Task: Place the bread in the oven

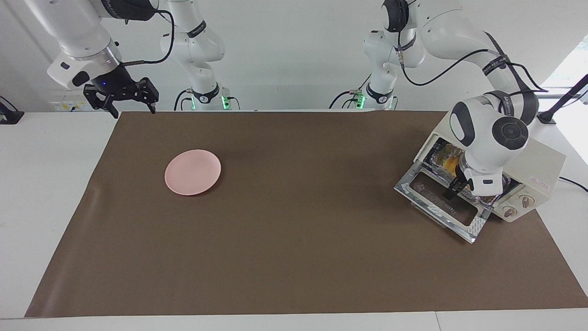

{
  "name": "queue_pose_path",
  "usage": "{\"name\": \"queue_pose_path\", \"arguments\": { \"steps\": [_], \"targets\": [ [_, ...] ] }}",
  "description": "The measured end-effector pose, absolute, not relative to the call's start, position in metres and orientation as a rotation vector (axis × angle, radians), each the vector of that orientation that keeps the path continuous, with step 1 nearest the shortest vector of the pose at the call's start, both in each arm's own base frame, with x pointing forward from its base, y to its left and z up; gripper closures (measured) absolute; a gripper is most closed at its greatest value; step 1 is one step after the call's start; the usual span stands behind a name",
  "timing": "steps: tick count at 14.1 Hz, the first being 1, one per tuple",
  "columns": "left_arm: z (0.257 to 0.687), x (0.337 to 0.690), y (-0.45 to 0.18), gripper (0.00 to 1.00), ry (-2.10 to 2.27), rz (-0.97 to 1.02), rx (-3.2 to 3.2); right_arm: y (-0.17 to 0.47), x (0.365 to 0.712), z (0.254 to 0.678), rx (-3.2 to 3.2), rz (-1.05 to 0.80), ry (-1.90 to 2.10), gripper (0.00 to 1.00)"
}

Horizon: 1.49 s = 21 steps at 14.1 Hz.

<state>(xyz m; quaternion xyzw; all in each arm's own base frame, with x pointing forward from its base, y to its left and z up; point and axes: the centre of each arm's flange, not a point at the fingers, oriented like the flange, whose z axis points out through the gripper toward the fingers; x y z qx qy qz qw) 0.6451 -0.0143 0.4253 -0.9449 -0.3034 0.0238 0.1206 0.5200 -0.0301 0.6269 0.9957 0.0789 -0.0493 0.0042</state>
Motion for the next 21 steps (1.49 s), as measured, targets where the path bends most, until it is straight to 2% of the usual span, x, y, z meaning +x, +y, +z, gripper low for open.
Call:
{"name": "queue_pose_path", "arguments": {
  "steps": [2, 4, 8, 10, 15, 21],
  "targets": [
    [0.446, 0.648, -0.021, 0.0, -0.847, 0.043, -2.786, -0.03, 0.52, 0.627, 3.12, -0.154, 0.247, 0.0],
    [0.473, 0.641, -0.023, 0.0, -0.742, 0.099, -2.826, -0.03, 0.52, 0.627, 3.12, -0.154, 0.247, 0.0],
    [0.556, 0.592, -0.005, 0.0, -0.353, 0.254, -3.003, -0.03, 0.52, 0.627, 3.12, -0.154, 0.247, 0.0],
    [0.584, 0.569, 0.003, 0.0, -0.16, 0.303, -3.07, -0.03, 0.52, 0.627, 3.12, -0.154, 0.247, 0.0],
    [0.616, 0.539, -0.003, 0.0, 0.096, 0.333, -3.147, -0.03, 0.52, 0.627, 3.12, -0.154, 0.247, 0.0],
    [0.619, 0.527, -0.004, 0.0, 0.124, 0.344, -3.153, -0.03, 0.52, 0.627, 3.12, -0.154, 0.247, 0.0]
  ]
}}
